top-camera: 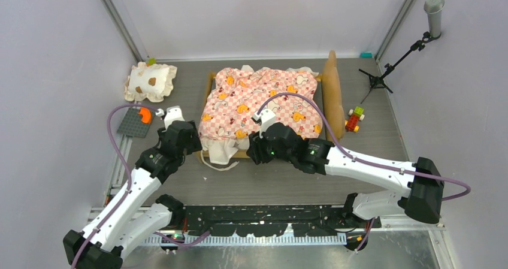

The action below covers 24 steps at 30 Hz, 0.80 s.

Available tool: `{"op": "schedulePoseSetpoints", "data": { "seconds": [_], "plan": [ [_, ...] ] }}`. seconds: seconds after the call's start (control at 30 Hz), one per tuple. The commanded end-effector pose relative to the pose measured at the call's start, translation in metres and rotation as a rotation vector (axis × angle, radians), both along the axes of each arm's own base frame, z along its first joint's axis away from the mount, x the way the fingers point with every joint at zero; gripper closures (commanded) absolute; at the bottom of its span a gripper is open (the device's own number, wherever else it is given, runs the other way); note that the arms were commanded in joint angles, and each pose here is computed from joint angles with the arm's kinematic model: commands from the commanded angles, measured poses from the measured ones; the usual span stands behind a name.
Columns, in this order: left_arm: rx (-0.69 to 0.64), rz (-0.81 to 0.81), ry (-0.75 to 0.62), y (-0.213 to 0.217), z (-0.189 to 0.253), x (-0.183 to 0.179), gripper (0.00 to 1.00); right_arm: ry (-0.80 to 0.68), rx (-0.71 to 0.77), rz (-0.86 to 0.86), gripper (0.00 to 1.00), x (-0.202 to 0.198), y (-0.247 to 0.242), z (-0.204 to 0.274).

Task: Set up the pet bed
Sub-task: Pick up the bed frame from the center of the board.

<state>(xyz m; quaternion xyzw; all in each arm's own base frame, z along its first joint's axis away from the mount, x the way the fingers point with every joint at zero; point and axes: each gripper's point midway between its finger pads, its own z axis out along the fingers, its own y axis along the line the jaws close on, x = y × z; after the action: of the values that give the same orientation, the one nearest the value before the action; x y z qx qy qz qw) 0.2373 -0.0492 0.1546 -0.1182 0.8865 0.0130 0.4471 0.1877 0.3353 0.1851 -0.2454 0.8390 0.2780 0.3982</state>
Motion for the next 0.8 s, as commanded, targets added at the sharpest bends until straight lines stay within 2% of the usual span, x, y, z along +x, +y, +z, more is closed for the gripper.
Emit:
{"op": "schedulePoseSetpoints", "data": {
  "seconds": [0.0, 0.13, 0.27, 0.33, 0.4, 0.63, 0.77],
  "plan": [
    [-0.011, 0.010, -0.071, -0.002, 0.012, 0.012, 0.31, -0.022, 0.046, -0.020, 0.53, 0.002, 0.002, 0.013],
    [-0.027, -0.064, -0.036, -0.018, 0.000, 0.018, 0.31, -0.018, 0.041, -0.027, 0.53, 0.001, -0.001, 0.009],
    [-0.004, -0.069, 0.006, -0.020, -0.012, 0.021, 0.33, -0.009, 0.041, -0.031, 0.53, 0.000, -0.002, 0.006],
    [0.015, -0.054, 0.022, -0.017, -0.017, 0.021, 0.36, -0.005, 0.045, -0.032, 0.53, -0.001, -0.002, 0.006],
    [0.028, -0.043, 0.031, -0.015, -0.021, 0.021, 0.47, -0.002, 0.046, -0.033, 0.53, -0.001, -0.003, 0.005],
    [0.025, -0.065, 0.076, -0.022, -0.039, 0.025, 0.57, 0.019, 0.050, -0.030, 0.53, -0.004, -0.001, 0.000],
    [0.007, -0.092, 0.102, -0.030, -0.051, 0.025, 0.58, 0.025, 0.057, -0.044, 0.53, -0.005, -0.005, -0.003]
  ]
}}
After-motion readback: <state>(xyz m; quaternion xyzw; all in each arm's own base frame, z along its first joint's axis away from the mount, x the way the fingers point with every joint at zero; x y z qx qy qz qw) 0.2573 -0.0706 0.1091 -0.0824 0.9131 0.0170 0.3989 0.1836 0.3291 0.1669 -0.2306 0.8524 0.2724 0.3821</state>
